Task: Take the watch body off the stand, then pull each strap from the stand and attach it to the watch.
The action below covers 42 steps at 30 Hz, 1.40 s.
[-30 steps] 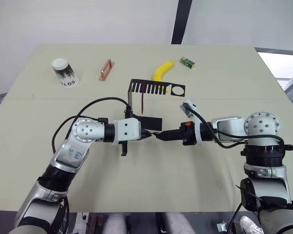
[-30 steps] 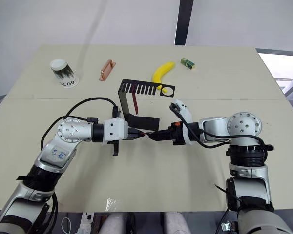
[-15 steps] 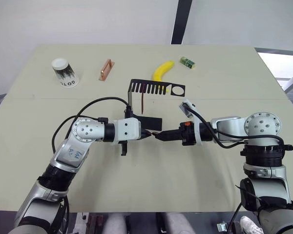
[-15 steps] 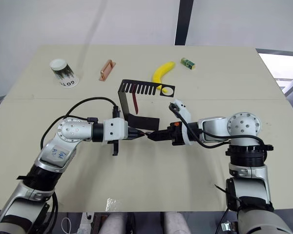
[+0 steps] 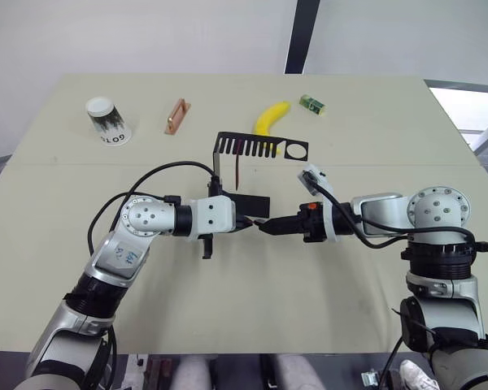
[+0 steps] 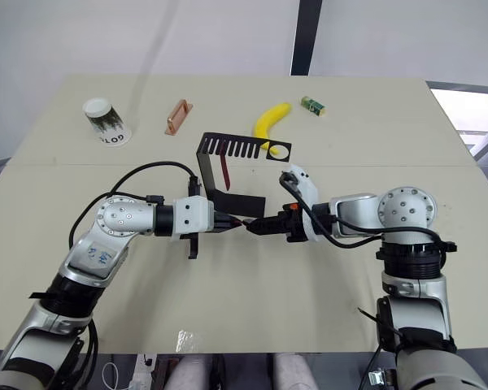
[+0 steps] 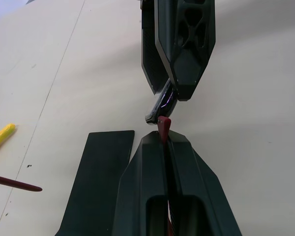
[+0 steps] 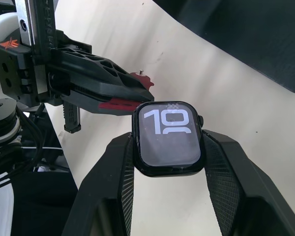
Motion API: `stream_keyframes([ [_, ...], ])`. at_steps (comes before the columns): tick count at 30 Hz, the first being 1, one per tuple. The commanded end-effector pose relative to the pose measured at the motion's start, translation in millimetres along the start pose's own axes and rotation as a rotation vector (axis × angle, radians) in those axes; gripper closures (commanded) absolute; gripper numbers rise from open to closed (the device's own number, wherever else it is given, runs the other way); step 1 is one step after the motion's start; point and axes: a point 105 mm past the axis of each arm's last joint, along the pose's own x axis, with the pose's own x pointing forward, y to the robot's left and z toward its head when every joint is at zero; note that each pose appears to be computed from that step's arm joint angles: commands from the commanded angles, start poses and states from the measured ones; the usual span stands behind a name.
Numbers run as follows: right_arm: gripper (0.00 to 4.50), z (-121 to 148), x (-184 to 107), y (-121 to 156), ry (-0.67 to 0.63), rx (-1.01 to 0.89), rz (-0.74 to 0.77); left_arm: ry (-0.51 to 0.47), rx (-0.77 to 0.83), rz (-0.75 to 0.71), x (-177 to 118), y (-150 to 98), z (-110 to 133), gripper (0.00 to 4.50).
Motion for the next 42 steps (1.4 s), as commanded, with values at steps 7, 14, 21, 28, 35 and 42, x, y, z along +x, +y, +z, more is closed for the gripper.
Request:
stream_keyframes([
  [7,2.98,0.8,8.0,19.2,0.011,-0.065,0.070,-0.037,0.051,0.021,1.1,6.9,14.6,4.50],
  [14,2.98,2.4,9.2,23.1,0.005,-0.072,0.086,-0.033,0.052,0.016,1.6,8.2,14.6,4.50],
  [21,2.98,3.9,9.7,26.9,0.004,-0.087,0.095,-0.030,0.051,0.013,2.3,8.3,13.5,4.50],
  [28,2.98,5.9,13.3,27.6,0.005,-0.113,0.068,-0.035,0.049,0.016,3.8,9.1,14.6,4.50],
  [35,2.98,6.3,16.1,28.9,0.005,-0.121,0.066,-0.033,0.049,0.019,4.3,9.5,14.3,4.50],
  [42,2.98,7.2,15.4,33.9,0.005,-0.109,0.109,-0.026,0.046,0.024,2.6,10.4,11.7,4.50],
])
